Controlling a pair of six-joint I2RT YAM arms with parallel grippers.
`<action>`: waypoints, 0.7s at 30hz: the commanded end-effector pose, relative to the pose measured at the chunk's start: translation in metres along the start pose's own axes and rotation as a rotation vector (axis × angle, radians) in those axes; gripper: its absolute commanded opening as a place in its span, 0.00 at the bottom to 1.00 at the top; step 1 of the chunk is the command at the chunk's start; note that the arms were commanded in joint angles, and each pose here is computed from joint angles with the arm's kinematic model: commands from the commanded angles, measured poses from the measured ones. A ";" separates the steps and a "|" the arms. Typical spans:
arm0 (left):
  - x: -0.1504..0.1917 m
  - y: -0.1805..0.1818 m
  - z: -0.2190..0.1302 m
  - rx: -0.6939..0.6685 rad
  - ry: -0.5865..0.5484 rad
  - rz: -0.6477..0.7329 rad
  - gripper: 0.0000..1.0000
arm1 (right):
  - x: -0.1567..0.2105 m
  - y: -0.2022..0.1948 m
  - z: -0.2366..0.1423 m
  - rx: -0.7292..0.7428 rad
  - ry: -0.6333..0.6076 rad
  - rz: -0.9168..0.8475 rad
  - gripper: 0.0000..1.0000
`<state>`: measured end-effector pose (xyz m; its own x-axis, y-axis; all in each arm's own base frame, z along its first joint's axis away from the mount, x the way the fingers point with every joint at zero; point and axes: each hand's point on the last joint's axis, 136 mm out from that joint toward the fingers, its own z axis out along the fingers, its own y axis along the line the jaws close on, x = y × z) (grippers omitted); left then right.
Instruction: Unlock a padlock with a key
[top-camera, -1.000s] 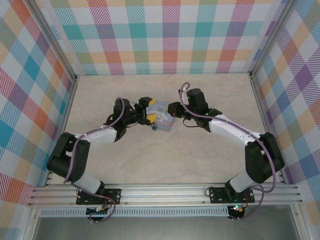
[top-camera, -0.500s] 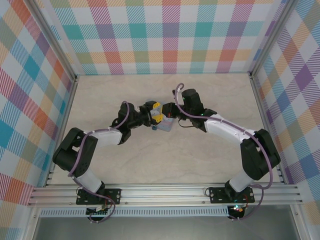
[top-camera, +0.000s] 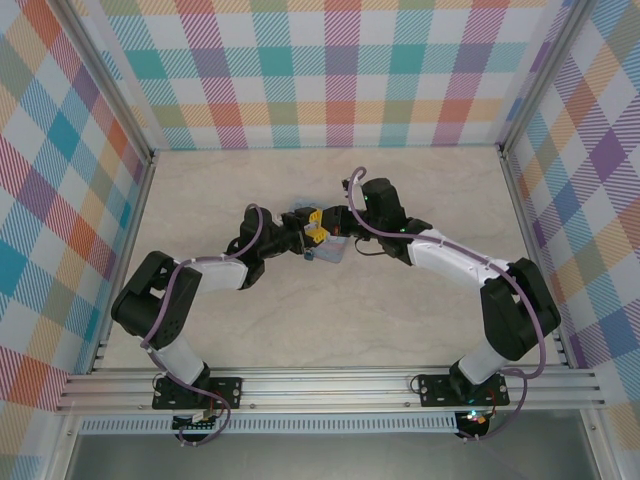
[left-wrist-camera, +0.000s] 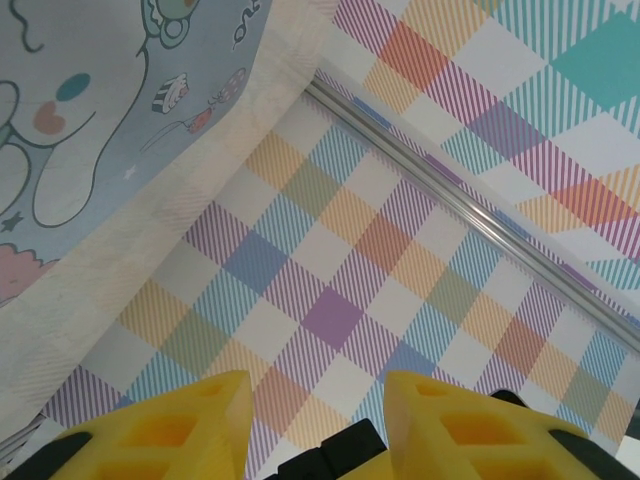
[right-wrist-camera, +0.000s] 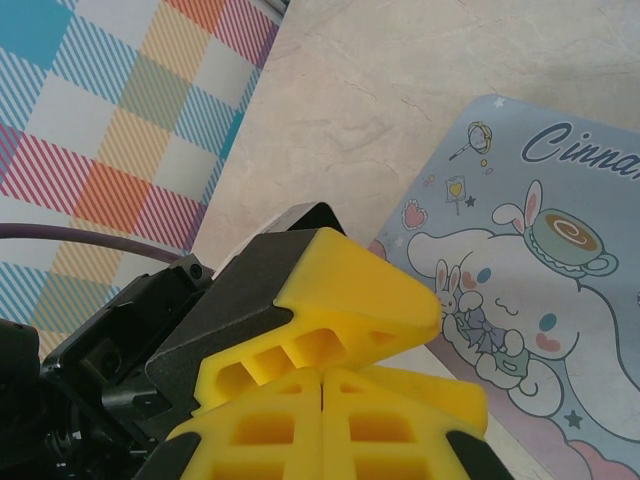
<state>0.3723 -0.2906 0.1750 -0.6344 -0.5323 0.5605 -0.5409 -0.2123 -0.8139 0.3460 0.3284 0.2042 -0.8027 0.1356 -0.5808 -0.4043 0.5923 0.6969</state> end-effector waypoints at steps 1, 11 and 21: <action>0.006 -0.004 0.002 0.030 0.023 -0.091 0.36 | -0.003 0.009 0.000 -0.032 -0.010 -0.008 0.00; 0.006 -0.003 0.003 0.029 0.023 -0.092 0.22 | -0.003 0.008 -0.005 -0.017 -0.023 -0.018 0.00; 0.003 -0.002 0.004 0.025 0.018 -0.093 0.13 | -0.004 0.007 -0.010 -0.003 -0.036 -0.027 0.00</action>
<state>0.3763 -0.2893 0.1736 -0.6278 -0.5451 0.5557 -0.5302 -0.2233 -0.8180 0.3454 0.3253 0.2013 -0.8014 0.1398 -0.5816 -0.3970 0.6029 0.6920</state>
